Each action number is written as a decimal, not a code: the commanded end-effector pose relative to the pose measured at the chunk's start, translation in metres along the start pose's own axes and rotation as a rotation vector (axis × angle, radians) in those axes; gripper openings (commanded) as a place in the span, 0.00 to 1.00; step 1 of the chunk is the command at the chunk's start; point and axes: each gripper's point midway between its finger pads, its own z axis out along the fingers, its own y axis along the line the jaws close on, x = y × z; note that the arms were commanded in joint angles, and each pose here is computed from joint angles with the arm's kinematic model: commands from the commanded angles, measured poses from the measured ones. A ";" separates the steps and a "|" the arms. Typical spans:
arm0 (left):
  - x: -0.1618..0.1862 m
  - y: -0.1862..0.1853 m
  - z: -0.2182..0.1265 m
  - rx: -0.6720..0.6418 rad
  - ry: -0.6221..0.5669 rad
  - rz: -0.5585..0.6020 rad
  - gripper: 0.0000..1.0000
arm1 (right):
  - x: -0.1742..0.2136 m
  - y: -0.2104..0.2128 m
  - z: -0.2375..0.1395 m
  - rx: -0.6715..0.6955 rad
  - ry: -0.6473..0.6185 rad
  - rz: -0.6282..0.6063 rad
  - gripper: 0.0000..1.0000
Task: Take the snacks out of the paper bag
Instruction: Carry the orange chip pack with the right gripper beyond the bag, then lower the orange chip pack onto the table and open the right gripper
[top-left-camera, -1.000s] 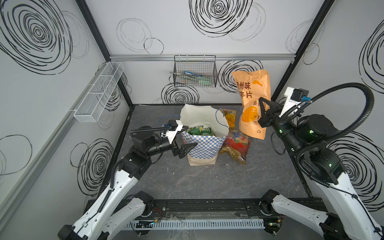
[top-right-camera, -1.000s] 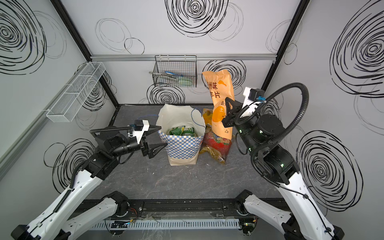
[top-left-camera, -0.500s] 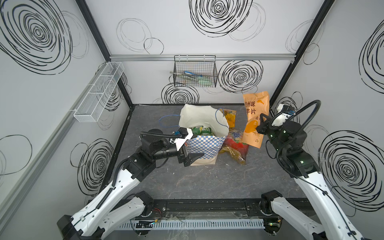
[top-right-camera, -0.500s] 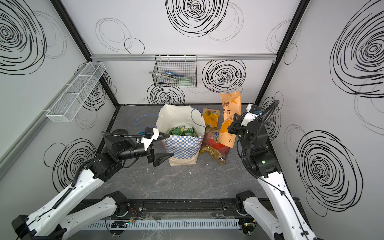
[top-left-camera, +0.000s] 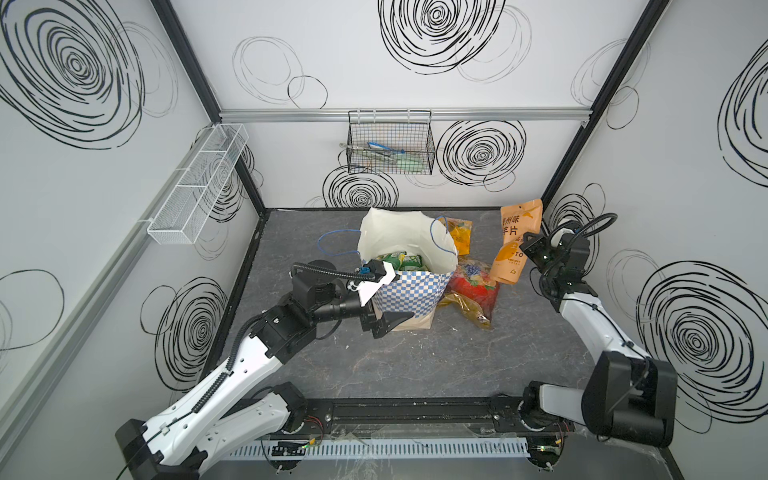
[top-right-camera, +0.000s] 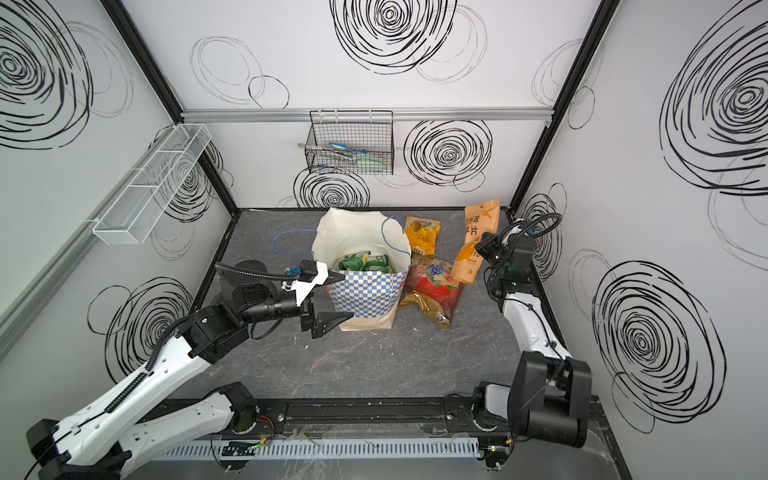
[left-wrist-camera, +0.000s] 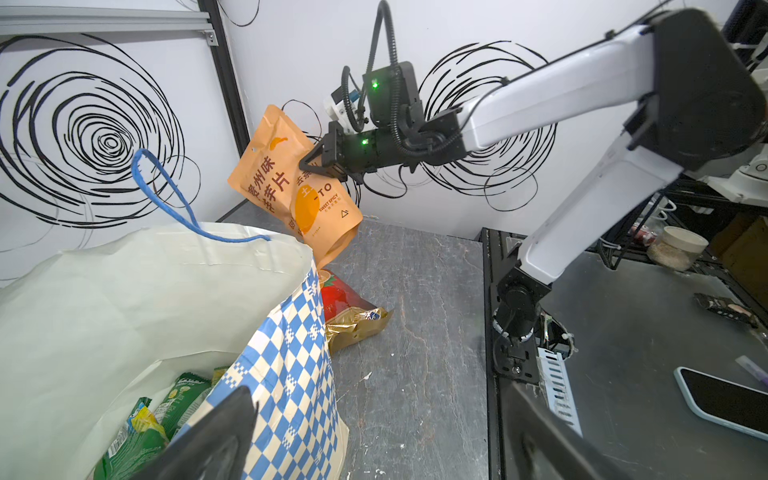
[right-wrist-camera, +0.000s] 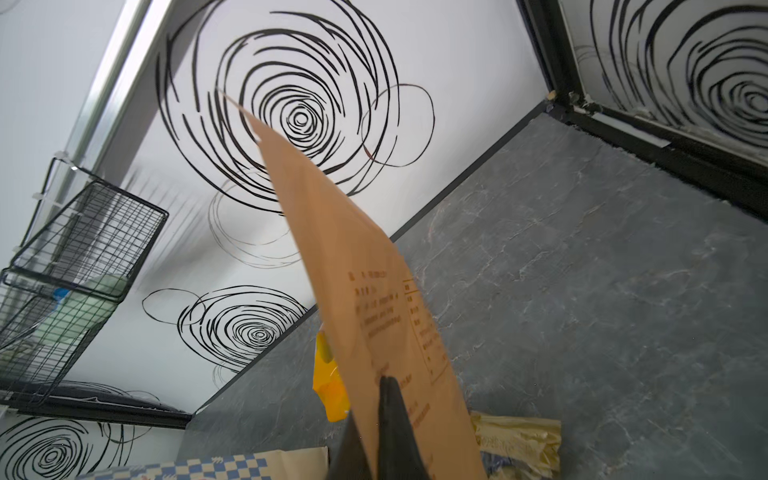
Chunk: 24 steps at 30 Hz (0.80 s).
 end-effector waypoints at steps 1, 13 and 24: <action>-0.019 -0.001 -0.005 -0.014 -0.038 0.057 0.96 | -0.027 0.045 0.025 -0.197 -0.007 0.053 0.00; -0.015 0.005 -0.004 -0.040 -0.022 0.058 0.96 | 0.039 -0.013 0.130 -0.155 0.262 0.194 0.00; -0.013 0.012 -0.005 -0.075 -0.012 0.059 0.96 | 0.089 -0.078 0.153 0.035 0.394 0.151 0.40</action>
